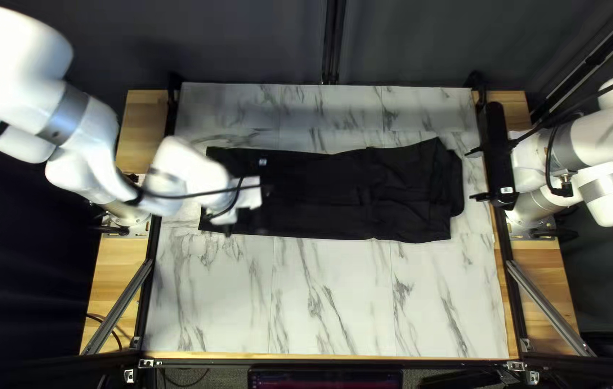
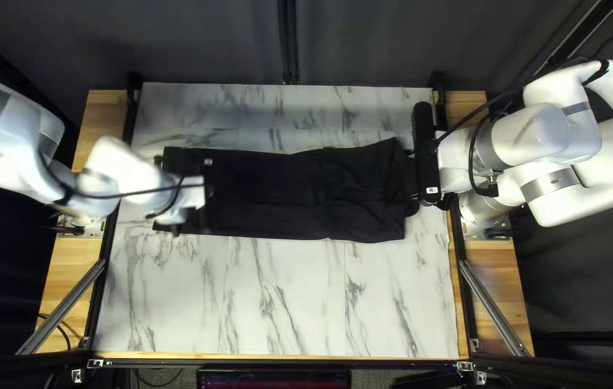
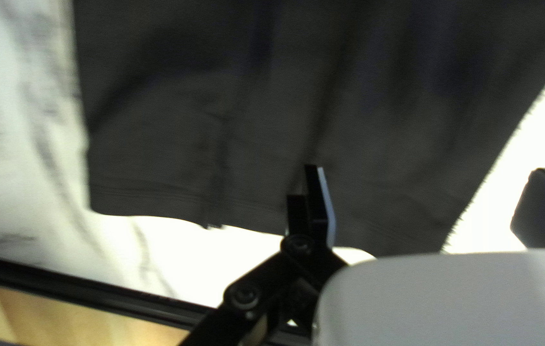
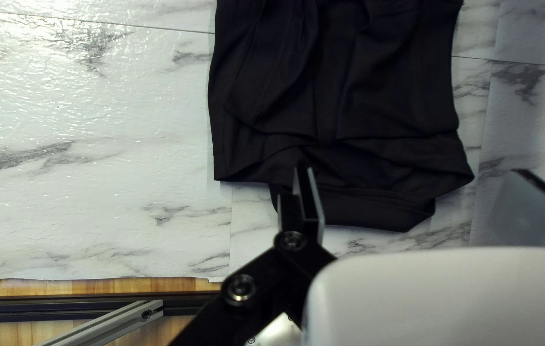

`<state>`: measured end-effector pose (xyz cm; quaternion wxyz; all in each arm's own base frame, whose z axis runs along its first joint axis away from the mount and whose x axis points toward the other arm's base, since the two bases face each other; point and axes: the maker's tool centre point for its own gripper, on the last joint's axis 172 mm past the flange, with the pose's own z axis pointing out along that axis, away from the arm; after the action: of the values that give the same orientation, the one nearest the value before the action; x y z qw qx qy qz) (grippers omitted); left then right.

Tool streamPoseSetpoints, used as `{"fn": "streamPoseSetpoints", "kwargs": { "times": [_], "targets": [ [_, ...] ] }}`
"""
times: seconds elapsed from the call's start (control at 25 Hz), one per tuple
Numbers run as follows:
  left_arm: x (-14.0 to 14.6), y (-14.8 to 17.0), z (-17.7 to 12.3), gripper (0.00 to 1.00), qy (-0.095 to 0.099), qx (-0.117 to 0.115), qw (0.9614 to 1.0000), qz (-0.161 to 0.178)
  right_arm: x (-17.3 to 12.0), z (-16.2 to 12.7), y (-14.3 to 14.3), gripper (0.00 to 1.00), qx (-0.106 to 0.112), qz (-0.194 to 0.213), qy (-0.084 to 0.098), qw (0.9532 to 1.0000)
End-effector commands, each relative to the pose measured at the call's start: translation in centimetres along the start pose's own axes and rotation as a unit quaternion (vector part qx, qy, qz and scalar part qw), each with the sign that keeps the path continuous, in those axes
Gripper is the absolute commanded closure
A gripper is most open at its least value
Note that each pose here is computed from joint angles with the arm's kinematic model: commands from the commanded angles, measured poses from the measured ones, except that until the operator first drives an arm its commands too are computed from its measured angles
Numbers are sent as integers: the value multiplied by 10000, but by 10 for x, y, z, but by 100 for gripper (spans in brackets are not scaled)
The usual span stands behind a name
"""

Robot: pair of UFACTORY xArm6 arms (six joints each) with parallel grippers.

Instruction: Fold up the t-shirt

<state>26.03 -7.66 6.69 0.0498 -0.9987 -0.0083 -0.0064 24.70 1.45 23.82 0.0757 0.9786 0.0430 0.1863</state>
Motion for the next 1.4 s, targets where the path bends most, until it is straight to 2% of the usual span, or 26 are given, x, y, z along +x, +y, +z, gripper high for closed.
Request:
{"fn": "streamPoseSetpoints", "kwargs": {
  "times": [0.04,0.28,0.4,0.44,0.52,0.56,0.64,0.88,0.92,1.0,1.12,1.16,1.2,1.24,1.28,1.4],
  "targets": [
    [-13,3,2,0,83,-105,9996,255,0,0,0,0,0,0,0,10000],
    [-15,5,2,0,84,-117,9996,240,0,0,0,0,0,0,0,10000],
    [-19,-1,1,0,118,99,9985,533,0,0,0,0,0,0,0,10000],
    [-22,-5,0,0,90,263,9965,782,0,0,0,0,0,0,0,10000],
    [-25,-3,-1,0,23,568,9894,1336,0,0,0,0,0,0,0,10000],
    [-26,0,-1,0,-14,788,9809,1777,0,0,0,0,0,0,0,10000],
    [-27,2,-2,0,-75,988,9733,2071,0,0,0,0,0,0,0,10000],
    [-27,2,-2,0,-75,988,9733,2071,0,0,0,0,0,0,0,10000],
    [-29,4,-1,0,-74,955,9743,2040,0,0,0,0,0,0,0,10000],
    [-28,1,2,0,-53,945,9730,2106,0,0,0,0,0,0,0,10000],
    [-33,-9,3,0,-43,1165,9624,2455,0,0,0,0,0,0,0,10000],
    [-36,-15,8,0,-87,1369,9501,2803,0,0,0,0,0,0,0,10000],
    [-38,-19,10,0,-118,1451,9438,2969,0,0,0,0,0,0,0,10000],
    [-41,-26,12,0,-272,1593,9347,3165,0,0,0,0,0,0,0,10000],
    [-42,-27,12,0,-307,1621,9330,3198,0,0,0,0,0,0,0,10000],
    [-42,-27,12,0,-307,1621,9330,3198,0,0,0,0,0,0,0,10000]
  ]
}}
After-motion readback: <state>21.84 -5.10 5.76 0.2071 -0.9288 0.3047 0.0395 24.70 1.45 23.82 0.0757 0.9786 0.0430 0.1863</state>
